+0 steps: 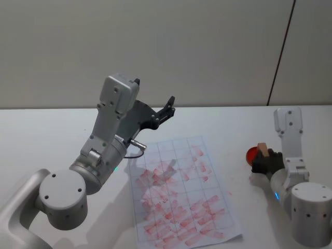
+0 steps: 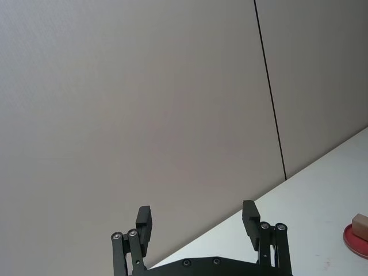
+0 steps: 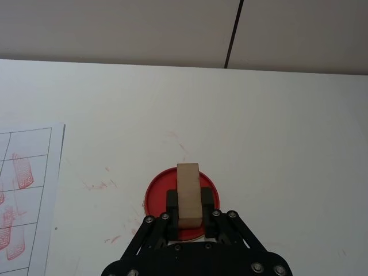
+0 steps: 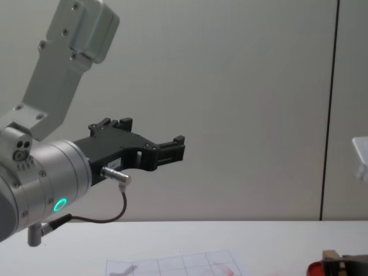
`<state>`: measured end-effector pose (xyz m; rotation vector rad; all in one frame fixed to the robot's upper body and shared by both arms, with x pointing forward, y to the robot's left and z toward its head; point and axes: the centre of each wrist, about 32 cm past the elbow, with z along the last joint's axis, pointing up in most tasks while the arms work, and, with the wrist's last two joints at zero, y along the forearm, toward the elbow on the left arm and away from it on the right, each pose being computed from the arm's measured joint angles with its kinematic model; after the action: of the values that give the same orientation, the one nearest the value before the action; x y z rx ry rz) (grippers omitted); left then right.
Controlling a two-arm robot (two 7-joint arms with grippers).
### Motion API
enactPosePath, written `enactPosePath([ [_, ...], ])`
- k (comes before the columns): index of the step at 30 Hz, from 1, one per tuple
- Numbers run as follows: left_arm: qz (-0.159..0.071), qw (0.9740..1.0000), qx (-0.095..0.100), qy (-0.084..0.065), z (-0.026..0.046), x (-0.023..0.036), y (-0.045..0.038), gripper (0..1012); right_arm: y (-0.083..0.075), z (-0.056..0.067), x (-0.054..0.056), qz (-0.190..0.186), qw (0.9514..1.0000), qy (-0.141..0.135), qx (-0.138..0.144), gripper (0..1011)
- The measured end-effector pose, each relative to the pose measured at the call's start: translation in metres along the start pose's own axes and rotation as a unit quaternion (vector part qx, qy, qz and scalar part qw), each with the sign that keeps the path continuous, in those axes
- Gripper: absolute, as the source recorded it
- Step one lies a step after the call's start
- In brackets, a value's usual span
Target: Use the one hand to pick up the stamp and affix it onto the A4 paper.
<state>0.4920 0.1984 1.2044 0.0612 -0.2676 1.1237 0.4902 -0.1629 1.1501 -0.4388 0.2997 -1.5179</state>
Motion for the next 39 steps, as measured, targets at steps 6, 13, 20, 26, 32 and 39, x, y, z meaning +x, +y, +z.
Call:
enactPosePath([
  [6,0.000,1.0000,0.000,0.000,0.0000,0.0000,0.0000,1001,0.001,0.000,0.001,0.000,1.0000,0.007,-0.007,214],
  [13,0.000,1.0000,0.000,0.000,0.0000,0.0000,0.0000,1001,0.001,0.000,0.001,0.001,0.9999,0.011,-0.008,214],
  [20,0.000,1.0000,0.000,0.000,0.0000,0.0000,0.0000,1001,-0.006,0.008,0.000,0.008,0.9998,0.009,0.013,214],
  [26,0.000,1.0000,0.000,0.000,0.0000,0.0000,0.0000,1001,-0.017,0.022,-0.006,0.025,0.9985,0.004,0.049,214],
  [32,0.000,1.0000,0.000,0.000,0.0000,0.0000,0.0000,1001,-0.029,0.034,-0.014,0.051,0.9957,-0.002,0.077,214],
  [39,0.000,1.0000,0.000,0.000,0.0000,0.0000,0.0000,1001,-0.039,0.046,-0.030,0.091,0.9921,-0.011,0.086,214],
])
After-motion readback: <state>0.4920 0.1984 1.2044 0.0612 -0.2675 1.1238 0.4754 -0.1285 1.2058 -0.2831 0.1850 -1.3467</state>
